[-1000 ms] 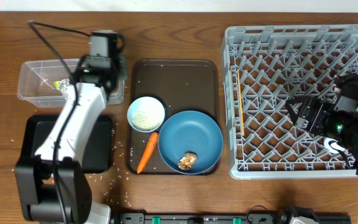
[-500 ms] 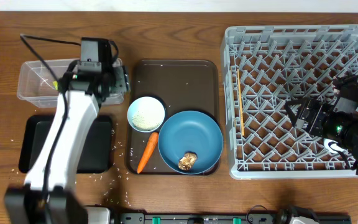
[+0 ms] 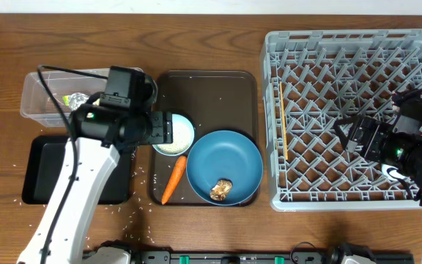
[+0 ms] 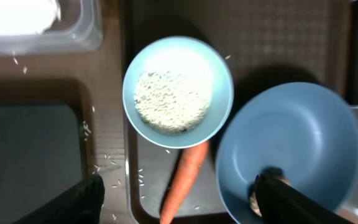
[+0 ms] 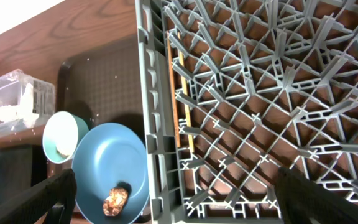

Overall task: Sort waste into correct bins and load items into the dishwasher rack
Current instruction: 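Reach left gripper down and grasp the carrot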

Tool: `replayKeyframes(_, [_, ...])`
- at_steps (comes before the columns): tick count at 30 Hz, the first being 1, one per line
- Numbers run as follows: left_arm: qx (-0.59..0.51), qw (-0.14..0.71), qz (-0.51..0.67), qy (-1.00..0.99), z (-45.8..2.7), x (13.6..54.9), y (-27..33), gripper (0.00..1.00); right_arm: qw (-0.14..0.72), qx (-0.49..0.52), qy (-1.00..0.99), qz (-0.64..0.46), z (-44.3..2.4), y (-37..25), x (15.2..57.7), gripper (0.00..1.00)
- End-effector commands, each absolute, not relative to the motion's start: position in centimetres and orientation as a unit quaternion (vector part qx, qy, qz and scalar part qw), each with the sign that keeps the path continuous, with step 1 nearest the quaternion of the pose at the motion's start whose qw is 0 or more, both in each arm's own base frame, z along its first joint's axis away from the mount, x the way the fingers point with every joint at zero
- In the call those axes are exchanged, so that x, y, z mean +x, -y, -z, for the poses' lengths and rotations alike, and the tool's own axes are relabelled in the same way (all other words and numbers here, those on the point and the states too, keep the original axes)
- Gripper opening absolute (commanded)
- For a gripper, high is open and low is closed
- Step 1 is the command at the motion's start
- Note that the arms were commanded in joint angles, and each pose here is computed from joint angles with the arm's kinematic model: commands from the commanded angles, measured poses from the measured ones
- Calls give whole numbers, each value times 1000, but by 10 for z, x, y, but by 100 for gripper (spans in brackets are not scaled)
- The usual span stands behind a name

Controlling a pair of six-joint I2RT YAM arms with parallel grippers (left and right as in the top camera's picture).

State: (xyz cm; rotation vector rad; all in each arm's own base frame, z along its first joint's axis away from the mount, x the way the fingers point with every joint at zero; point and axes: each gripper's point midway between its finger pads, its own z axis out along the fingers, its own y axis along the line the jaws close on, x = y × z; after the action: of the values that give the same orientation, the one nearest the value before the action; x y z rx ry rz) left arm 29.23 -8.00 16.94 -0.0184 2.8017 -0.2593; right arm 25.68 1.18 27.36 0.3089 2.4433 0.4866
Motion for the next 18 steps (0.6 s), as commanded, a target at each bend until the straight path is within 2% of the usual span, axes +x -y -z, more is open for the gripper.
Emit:
replayKeyframes(1, [-30, 113, 74, -990, -135, 283, 76, 74, 310, 106, -927, -183, -273, -14, 257, 95])
replayKeyframes(5, [-33, 69, 71, -995, -111, 270, 80, 71, 310, 106, -927, -183, -273, -14, 257, 96])
replayKeyframes(12, [-6, 8, 62, -998, -77, 232, 91, 70, 311, 106, -927, -182, -273, -14, 257, 96])
replayKeyframes(15, [34, -1, 62, -997, -63, 221, 98, 61, 318, 104, -925, -181, -276, -13, 260, 96])
replayKeyframes(18, [56, -12, 62, -996, -50, 209, 103, 61, 323, 103, -923, -181, -277, -13, 262, 96])
